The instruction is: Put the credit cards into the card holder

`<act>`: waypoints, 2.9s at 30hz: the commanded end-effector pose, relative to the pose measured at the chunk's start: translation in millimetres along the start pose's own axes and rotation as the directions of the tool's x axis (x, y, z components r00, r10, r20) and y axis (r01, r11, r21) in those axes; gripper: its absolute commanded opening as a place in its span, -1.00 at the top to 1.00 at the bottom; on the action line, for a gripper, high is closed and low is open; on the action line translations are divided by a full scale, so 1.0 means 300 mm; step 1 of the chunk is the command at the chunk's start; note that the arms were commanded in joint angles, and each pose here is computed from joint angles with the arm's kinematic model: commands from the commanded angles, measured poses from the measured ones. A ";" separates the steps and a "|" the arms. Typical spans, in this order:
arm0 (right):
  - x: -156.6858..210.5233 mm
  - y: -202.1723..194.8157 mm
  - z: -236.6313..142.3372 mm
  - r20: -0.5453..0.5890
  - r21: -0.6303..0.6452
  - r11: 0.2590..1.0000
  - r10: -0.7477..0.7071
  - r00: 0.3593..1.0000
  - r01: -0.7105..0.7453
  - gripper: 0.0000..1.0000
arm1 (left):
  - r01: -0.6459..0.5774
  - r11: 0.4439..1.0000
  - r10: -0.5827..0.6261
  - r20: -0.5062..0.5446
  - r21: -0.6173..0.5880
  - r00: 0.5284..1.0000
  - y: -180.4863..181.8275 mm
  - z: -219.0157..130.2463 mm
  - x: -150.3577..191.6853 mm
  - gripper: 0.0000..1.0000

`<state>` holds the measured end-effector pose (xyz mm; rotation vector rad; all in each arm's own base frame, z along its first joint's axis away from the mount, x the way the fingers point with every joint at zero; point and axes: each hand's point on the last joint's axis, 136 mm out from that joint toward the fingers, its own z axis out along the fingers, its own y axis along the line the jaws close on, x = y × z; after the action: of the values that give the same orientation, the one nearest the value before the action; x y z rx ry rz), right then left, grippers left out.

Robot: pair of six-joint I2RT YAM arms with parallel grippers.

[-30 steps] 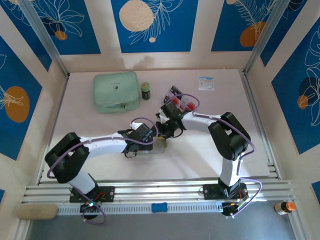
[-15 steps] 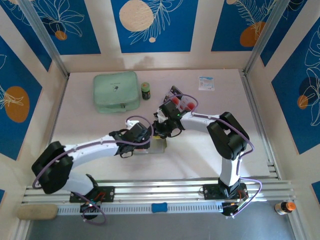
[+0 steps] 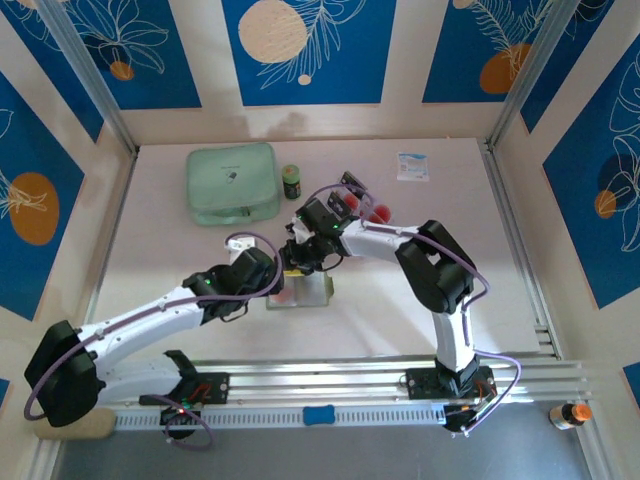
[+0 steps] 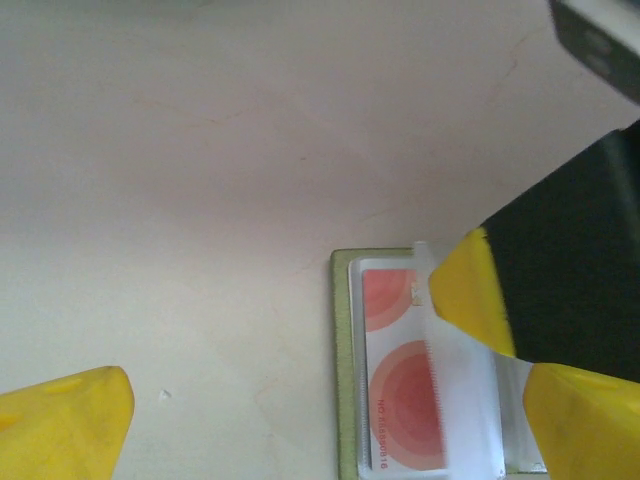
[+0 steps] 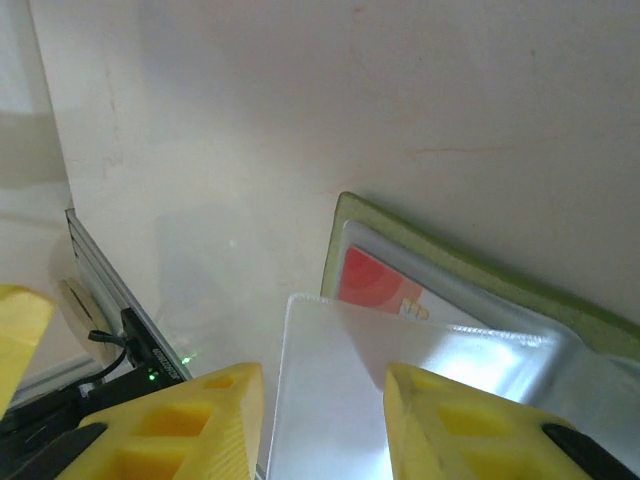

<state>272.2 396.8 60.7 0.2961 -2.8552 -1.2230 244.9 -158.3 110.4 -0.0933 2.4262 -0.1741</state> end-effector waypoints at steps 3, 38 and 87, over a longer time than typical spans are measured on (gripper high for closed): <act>-0.002 0.005 0.049 -0.036 0.015 1.000 0.027 0.999 -0.026 0.27 | -0.014 0.999 0.013 -0.012 -0.036 1.000 0.057 -0.003 0.020 -1.00; -0.189 0.030 -0.311 0.146 0.026 0.997 -0.079 0.986 0.076 0.28 | -0.030 0.999 0.032 -0.092 0.021 0.995 -0.046 0.098 0.026 -1.00; -0.301 -0.492 -0.613 -0.059 0.845 0.485 -0.334 0.941 0.225 0.66 | -0.019 1.000 0.021 -0.146 0.017 0.989 -0.078 0.164 0.062 -1.00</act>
<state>403.4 179.6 86.0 0.7240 -3.3647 0.3249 258.6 -186.4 57.2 -0.0315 2.5859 -0.1709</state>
